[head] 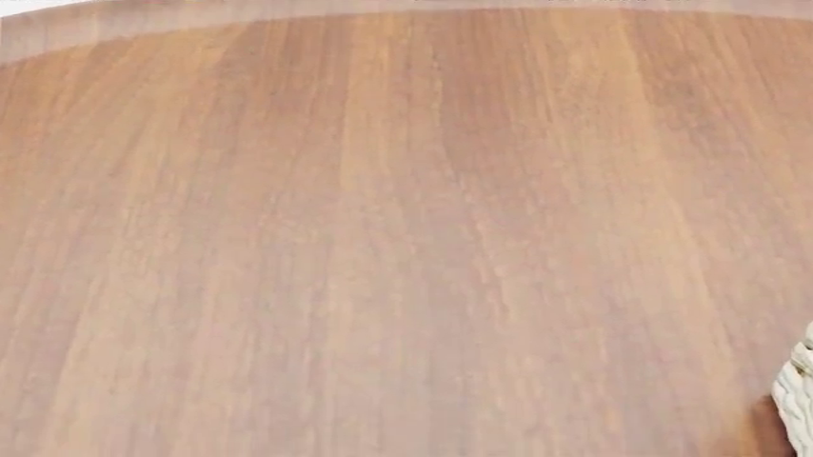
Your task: Pick the milk and place it in the basket.
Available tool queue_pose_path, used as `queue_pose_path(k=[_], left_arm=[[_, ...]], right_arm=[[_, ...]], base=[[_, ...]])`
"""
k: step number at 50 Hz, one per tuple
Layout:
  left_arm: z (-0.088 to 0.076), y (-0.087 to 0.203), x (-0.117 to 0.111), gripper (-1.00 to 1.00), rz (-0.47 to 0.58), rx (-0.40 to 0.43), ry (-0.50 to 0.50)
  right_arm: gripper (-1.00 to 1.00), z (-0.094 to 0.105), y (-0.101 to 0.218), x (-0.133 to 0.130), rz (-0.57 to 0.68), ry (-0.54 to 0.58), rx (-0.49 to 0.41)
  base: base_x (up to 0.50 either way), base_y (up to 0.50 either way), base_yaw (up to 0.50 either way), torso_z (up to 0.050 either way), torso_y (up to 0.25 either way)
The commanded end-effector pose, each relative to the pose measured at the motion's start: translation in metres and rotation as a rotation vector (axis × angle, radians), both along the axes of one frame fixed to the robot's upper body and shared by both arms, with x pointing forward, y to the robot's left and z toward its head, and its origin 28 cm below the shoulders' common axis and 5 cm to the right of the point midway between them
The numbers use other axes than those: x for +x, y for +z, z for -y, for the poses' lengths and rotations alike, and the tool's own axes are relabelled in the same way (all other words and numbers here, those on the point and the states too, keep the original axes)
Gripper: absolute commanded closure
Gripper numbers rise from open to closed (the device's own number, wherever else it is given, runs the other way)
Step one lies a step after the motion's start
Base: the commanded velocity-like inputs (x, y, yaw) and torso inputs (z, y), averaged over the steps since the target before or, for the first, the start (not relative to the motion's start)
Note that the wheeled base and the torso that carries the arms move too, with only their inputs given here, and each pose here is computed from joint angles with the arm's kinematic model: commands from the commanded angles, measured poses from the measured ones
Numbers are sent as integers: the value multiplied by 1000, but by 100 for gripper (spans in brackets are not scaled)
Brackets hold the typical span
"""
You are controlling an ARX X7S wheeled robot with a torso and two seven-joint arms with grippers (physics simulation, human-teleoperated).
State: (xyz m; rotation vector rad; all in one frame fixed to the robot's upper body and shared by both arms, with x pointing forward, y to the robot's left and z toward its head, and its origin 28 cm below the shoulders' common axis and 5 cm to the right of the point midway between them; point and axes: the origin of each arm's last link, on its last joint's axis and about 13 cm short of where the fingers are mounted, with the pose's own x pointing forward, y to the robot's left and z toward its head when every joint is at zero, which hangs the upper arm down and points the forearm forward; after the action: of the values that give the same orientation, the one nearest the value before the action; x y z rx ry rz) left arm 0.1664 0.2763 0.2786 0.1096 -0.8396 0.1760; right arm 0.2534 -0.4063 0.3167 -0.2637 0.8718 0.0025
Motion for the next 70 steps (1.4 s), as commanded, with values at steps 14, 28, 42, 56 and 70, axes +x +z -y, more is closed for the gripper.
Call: queue_pose_path(k=[14, 28, 42, 56, 70], left_arm=[[-2, 0, 0, -100, 26, -22, 11], [-2, 0, -1, -100, 24, -23, 12], [-3, 2, -1, -100, 27, -23, 14], [-2, 1, 0, -100, 26, -23, 11], [-3, 1, 0, -100, 25, -26, 15]], right_arm=[[100, -3, -4, 0, -6, 24, -27], [100, -3, -24, -5, -31, 14, -7], [100, -4, -26, -2, -22, 15, -9], [-100, -4, -24, 1, 5, 20, -22], [-100, -4, -21, 0, 10, 26, -25]], base=[[0, 0, 0, 0, 0], [0, 0, 0, 0, 1], [0, 0, 0, 0, 1], [0, 0, 0, 0, 1], [0, 0, 0, 0, 0]])
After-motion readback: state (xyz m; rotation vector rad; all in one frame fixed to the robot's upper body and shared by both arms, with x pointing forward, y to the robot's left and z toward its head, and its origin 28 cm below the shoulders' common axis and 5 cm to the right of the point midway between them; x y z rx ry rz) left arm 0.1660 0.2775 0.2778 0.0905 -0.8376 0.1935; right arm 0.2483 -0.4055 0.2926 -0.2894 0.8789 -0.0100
